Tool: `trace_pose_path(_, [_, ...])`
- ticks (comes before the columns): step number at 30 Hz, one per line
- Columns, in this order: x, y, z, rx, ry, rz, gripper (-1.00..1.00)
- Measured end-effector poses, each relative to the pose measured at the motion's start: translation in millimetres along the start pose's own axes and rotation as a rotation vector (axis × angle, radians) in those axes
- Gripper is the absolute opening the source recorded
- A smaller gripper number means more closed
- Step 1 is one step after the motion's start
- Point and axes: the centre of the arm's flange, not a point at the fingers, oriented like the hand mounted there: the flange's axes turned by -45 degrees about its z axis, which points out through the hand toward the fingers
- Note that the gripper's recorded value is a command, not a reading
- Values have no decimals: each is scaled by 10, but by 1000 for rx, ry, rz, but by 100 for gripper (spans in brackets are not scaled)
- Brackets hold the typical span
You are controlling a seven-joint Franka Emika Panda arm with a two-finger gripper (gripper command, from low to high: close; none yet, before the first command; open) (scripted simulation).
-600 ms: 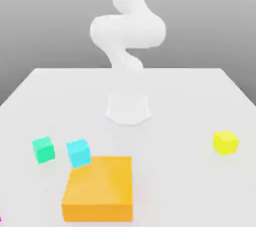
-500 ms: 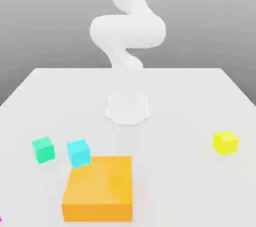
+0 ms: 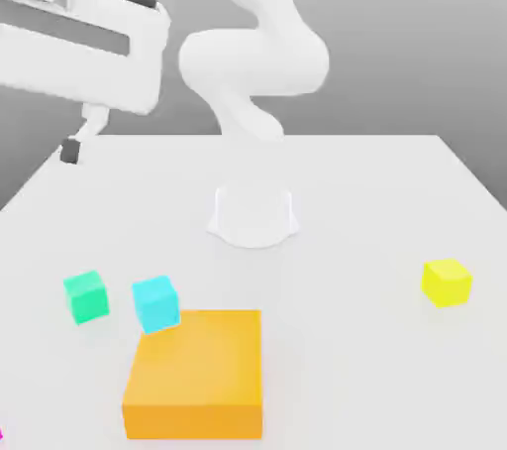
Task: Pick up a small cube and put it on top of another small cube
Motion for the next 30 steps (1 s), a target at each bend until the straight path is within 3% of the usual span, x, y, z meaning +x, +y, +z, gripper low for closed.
trace_pose_path(8, [-607, 194, 1410, 173, -64, -273, 0])
trace_pose_path(14, [-1197, 115, 2403, 314, -28, -455, 0])
trace_pose_path(18, [-1369, -59, 3026, 343, -9, -491, 0])
trace_pose_path(19, [-1386, -108, 3155, 344, -8, -493, -100])
trace_pose_path(25, [-1396, -134, 3220, 347, -9, -494, -100])
trace_pose_path(30, [-1340, 30, 2677, 347, -12, -501, -100])
